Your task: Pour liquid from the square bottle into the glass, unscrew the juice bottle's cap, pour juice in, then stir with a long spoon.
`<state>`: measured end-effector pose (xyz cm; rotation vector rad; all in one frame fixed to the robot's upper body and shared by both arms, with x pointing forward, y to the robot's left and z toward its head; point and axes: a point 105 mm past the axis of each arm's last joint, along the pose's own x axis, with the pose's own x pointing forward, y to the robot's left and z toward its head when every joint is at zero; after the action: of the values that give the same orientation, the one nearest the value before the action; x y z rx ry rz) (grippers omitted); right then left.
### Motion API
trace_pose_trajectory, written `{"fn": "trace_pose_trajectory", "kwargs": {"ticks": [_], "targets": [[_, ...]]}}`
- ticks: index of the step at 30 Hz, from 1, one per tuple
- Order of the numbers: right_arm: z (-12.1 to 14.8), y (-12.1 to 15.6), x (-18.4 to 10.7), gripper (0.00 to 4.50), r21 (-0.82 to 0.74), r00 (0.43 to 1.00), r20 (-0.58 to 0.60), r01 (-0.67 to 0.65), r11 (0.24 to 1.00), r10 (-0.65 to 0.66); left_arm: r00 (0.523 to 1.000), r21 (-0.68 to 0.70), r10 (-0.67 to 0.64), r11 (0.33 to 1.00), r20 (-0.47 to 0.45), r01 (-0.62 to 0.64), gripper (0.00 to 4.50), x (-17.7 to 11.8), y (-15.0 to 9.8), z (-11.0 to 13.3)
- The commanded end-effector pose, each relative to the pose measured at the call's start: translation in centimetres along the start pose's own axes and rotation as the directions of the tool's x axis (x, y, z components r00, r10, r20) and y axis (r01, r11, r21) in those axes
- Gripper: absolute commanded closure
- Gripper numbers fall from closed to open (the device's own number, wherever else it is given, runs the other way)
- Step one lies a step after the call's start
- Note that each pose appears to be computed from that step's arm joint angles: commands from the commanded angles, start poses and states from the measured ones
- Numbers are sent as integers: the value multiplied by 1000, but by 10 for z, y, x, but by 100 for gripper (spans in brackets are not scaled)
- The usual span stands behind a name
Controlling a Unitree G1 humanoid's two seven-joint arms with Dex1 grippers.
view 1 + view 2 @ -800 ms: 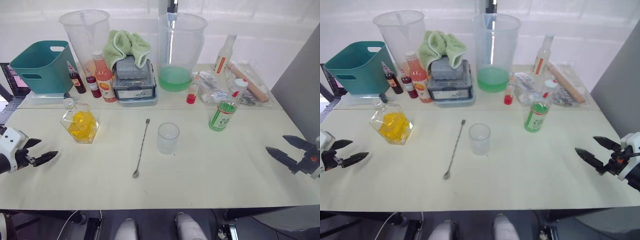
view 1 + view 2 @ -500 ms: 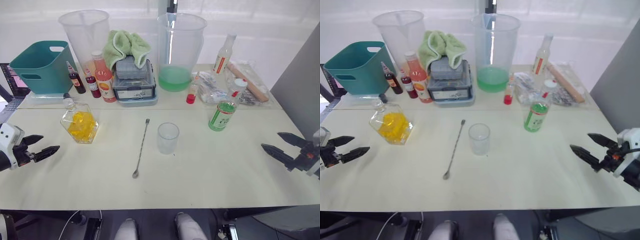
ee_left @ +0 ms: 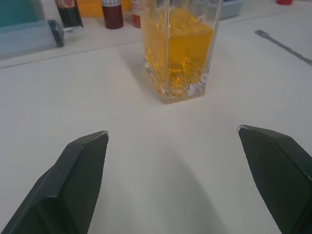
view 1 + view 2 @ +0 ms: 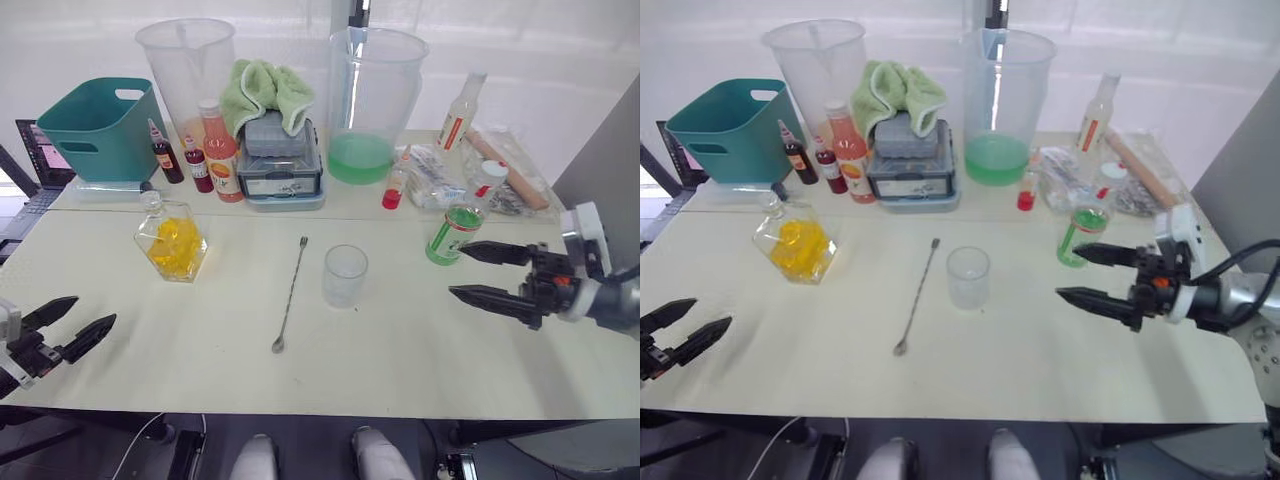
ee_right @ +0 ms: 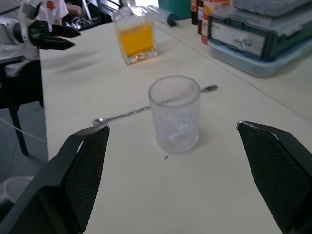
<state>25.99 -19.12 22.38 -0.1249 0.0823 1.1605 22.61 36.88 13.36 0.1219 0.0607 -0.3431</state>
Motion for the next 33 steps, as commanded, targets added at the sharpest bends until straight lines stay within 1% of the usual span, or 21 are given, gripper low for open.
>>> {"fn": "trace_pose_trajectory", "kwargs": {"ticks": [1, 2, 4, 8, 11, 14, 18, 23, 33], "targets": [[21, 13, 15, 5, -69, 994, 38, -95, 993, 98, 992, 16, 81, 996, 101, -83, 0, 6, -16, 18], [25, 16, 19, 5, -80, 992, 44, -117, 990, 121, 988, 4, 99, 995, 117, -101, 0, 10, -24, 18], [29, 18, 25, 5, -90, 988, 45, -142, 986, 147, 980, -25, 138, 990, 145, -136, 0, 18, -32, 19], [32, 20, 33, 5, -105, 987, 43, -147, 984, 152, 974, -51, 163, 986, 155, -156, 0, 39, -47, 17], [33, 21, 35, 5, -109, 988, 34, -144, 984, 149, 959, -74, 216, 976, 182, -205, 0, 55, -43, 23], [32, 21, 33, 5, -111, 991, 22, -127, 986, 131, 958, -72, 219, 975, 186, -209, 0, 73, -44, 26], [29, 21, 28, 5, -113, 994, 6, -109, 988, 110, 952, -78, 236, 971, 194, -225, 0, 86, -41, 32], [26, 22, 23, 5, -113, 995, 3, -98, 989, 99, 946, -90, 254, 966, 202, -240, 0, 100, -37, 34], [18, 20, 14, 5, -121, 997, -3, -83, 989, 83, 939, -121, 264, 963, 219, -243, 0, 131, -38, 47]]}}
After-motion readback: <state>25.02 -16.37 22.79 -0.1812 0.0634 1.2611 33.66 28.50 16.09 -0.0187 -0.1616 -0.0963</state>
